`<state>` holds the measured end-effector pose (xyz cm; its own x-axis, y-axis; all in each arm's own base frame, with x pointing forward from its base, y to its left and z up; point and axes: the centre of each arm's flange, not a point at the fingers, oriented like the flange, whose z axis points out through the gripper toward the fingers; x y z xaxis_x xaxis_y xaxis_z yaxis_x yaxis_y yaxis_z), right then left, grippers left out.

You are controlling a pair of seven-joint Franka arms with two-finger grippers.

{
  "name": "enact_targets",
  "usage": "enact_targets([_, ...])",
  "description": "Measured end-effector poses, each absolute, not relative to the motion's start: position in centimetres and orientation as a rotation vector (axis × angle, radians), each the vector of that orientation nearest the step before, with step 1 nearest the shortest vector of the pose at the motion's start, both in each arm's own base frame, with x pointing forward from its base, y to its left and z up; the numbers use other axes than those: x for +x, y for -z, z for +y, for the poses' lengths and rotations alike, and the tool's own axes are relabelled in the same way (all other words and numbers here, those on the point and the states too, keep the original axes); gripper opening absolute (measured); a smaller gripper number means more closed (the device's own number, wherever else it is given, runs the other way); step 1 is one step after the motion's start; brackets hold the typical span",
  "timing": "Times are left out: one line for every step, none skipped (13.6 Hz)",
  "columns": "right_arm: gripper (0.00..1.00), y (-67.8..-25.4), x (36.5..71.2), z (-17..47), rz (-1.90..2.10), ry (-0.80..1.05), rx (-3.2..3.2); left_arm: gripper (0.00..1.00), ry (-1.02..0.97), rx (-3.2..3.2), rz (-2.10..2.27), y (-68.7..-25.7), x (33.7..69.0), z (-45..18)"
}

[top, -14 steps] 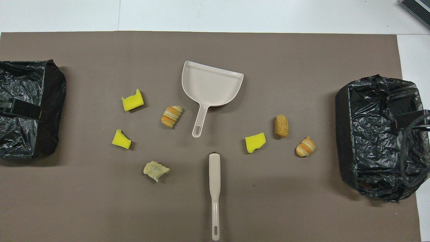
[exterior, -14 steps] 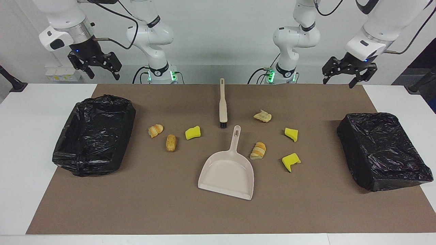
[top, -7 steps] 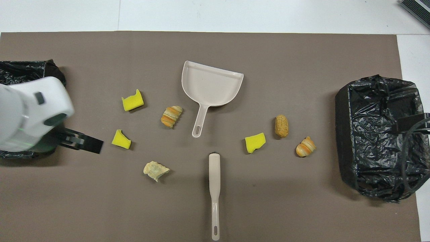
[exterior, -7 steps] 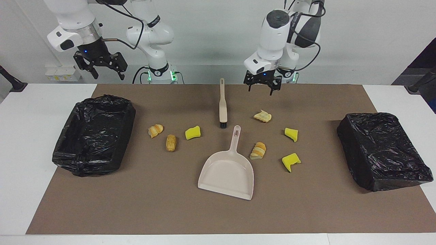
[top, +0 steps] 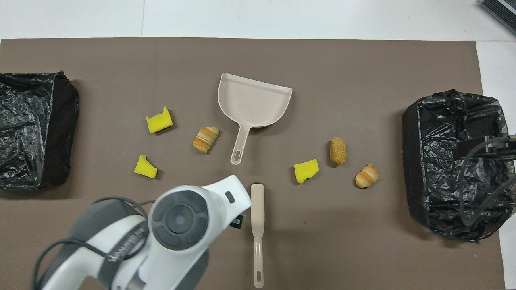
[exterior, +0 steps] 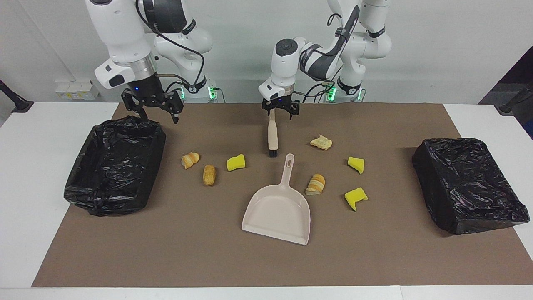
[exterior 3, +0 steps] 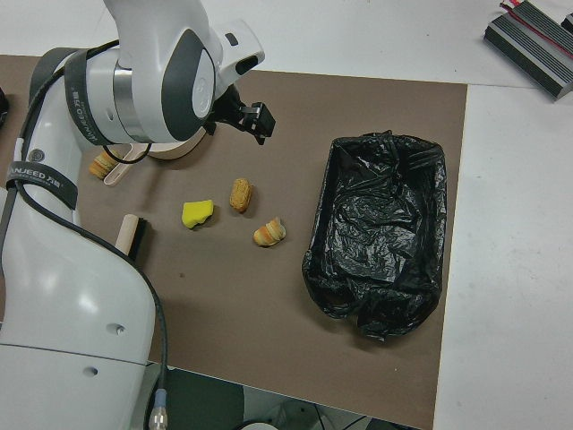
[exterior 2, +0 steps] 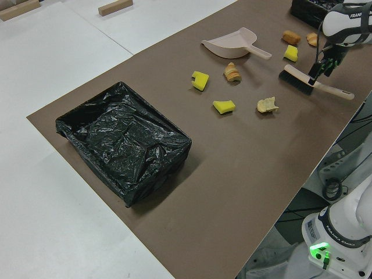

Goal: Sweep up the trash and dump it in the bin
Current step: 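Grasp the brush handle with the left gripper while the right gripper grasps the dustpan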

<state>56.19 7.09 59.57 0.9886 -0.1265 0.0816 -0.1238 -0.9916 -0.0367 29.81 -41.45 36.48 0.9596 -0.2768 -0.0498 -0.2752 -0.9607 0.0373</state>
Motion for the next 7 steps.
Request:
enact_targets([1.00,-59.1,57.1,8.6,0.238,0.126,-3.069,1.00,0.077,3.073,-0.412,-36.0,29.4,-41.8])
enact_targets([1.00,-58.6,58.1,10.2,0.282,0.120,-3.033,1.00,0.078,3.071,-0.398,-35.8,29.2,-42.0])
enact_targets([1.00,-58.0,59.2,12.0,0.318,0.122,-3.007,0.96,0.085,3.070,-0.396,-35.5,29.0,-42.1])
enact_targets([1.00,-57.2,60.4,14.4,0.358,0.132,-2.990,0.96,0.093,3.071,-0.394,-35.3,28.9,-42.2])
enact_targets([1.00,-56.1,61.4,17.0,0.401,0.143,-2.976,0.89,0.096,3.071,-0.393,-35.2,28.9,-42.1])
enact_targets([1.00,-54.6,62.3,20.0,0.444,0.155,-2.961,0.74,0.100,3.072,-0.393,-35.0,28.8,-42.1])
enact_targets([1.00,-53.0,62.9,23.1,0.475,0.157,-2.950,0.62,0.107,3.075,-0.397,-34.8,28.7,-42.0])
